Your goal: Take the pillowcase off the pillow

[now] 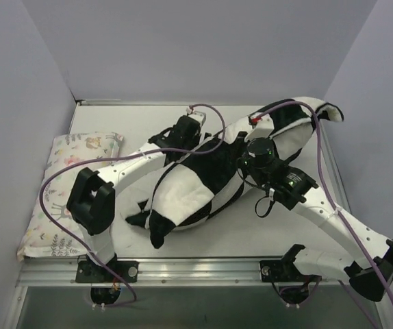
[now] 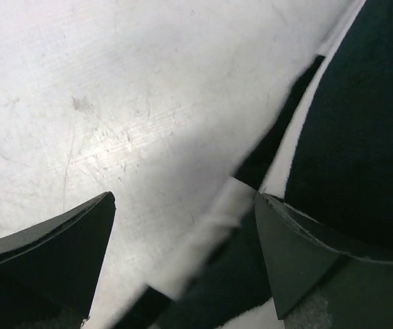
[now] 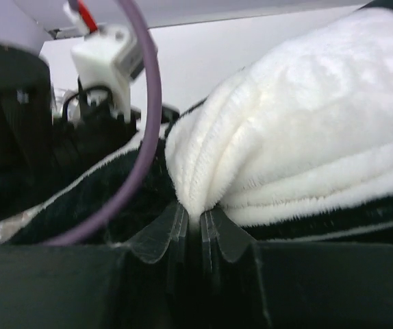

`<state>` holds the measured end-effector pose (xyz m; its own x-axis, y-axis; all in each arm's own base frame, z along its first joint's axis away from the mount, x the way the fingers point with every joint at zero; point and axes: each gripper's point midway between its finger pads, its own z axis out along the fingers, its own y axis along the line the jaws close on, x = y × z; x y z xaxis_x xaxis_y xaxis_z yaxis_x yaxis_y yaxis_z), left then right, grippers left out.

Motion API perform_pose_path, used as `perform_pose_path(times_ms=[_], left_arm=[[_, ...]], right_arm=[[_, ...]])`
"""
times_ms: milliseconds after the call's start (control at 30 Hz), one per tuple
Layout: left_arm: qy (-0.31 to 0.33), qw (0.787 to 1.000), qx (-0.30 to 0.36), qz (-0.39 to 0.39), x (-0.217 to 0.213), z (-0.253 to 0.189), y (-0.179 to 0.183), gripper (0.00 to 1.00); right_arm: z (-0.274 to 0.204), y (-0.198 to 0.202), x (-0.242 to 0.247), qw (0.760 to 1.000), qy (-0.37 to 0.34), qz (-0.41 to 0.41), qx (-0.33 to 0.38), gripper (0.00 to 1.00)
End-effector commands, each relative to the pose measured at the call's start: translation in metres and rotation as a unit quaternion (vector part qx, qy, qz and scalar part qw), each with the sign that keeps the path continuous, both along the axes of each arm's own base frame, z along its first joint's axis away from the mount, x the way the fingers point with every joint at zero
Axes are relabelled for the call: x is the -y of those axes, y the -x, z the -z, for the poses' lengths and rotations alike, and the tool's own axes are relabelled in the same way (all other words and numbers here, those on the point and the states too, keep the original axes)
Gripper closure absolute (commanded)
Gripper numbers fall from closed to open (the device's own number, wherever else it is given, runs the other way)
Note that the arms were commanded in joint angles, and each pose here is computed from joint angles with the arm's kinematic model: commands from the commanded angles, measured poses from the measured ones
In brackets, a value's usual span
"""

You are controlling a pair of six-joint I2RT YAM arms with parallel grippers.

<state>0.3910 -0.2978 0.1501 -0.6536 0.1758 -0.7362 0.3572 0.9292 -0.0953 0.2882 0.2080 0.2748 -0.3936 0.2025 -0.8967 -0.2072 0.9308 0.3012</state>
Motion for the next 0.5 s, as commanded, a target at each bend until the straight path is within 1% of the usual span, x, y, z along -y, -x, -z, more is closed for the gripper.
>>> perform_pose_path(times_ms=[0, 33, 100, 133, 200, 233, 300, 333, 400, 433, 467], left_arm=[[0.048, 0.998, -0.011, 0.035, 0.020, -0.033, 0.044, 0.07], [0.052, 0.998, -0.006, 0.024, 0.016, -0.039, 0.045, 0.07], [0.065, 0.998, 0.009, -0.006, -0.001, -0.061, 0.044, 0.05], [0.069, 0.997, 0.031, -0.032, -0.014, -0.079, 0.041, 0.04], [0.080, 0.992, 0.053, -0.076, -0.044, -0.103, 0.031, 0.03], [0.095, 0.988, 0.079, -0.097, -0.060, -0.128, 0.030, 0.03], [0.109, 0.979, 0.106, -0.133, -0.091, -0.157, 0.024, 0.03], [0.126, 0.971, 0.138, -0.147, -0.105, -0.189, 0.028, 0.03], [0.134, 0.966, 0.160, -0.155, -0.117, -0.213, 0.038, 0.03], [0.148, 0.962, 0.172, -0.152, -0.122, -0.228, 0.047, 0.03], [0.155, 0.963, 0.170, -0.143, -0.120, -0.230, 0.054, 0.03]], right_arm=[[-0.047, -0.043, -0.016, 0.998, -0.045, 0.000, 0.047, 1.00], [-0.031, -0.052, -0.024, 0.999, -0.039, -0.009, 0.025, 1.00], [-0.019, -0.065, -0.026, 0.999, -0.045, -0.004, 0.007, 1.00], [-0.002, -0.072, -0.033, 0.999, -0.040, -0.008, -0.013, 1.00], [0.012, -0.081, -0.037, 0.999, -0.045, -0.003, -0.029, 1.00], [0.027, -0.087, -0.041, 0.998, -0.040, -0.001, -0.044, 1.00], [0.036, -0.094, -0.046, 0.997, -0.048, 0.000, -0.055, 1.00], [0.049, -0.100, -0.048, 0.997, -0.045, 0.003, -0.070, 1.00], [0.051, -0.107, -0.058, 0.995, -0.060, -0.008, -0.079, 1.00], [0.062, -0.113, -0.062, 0.994, -0.057, -0.010, -0.091, 1.00], [0.061, -0.116, -0.066, 0.994, -0.060, -0.016, -0.093, 1.00]])
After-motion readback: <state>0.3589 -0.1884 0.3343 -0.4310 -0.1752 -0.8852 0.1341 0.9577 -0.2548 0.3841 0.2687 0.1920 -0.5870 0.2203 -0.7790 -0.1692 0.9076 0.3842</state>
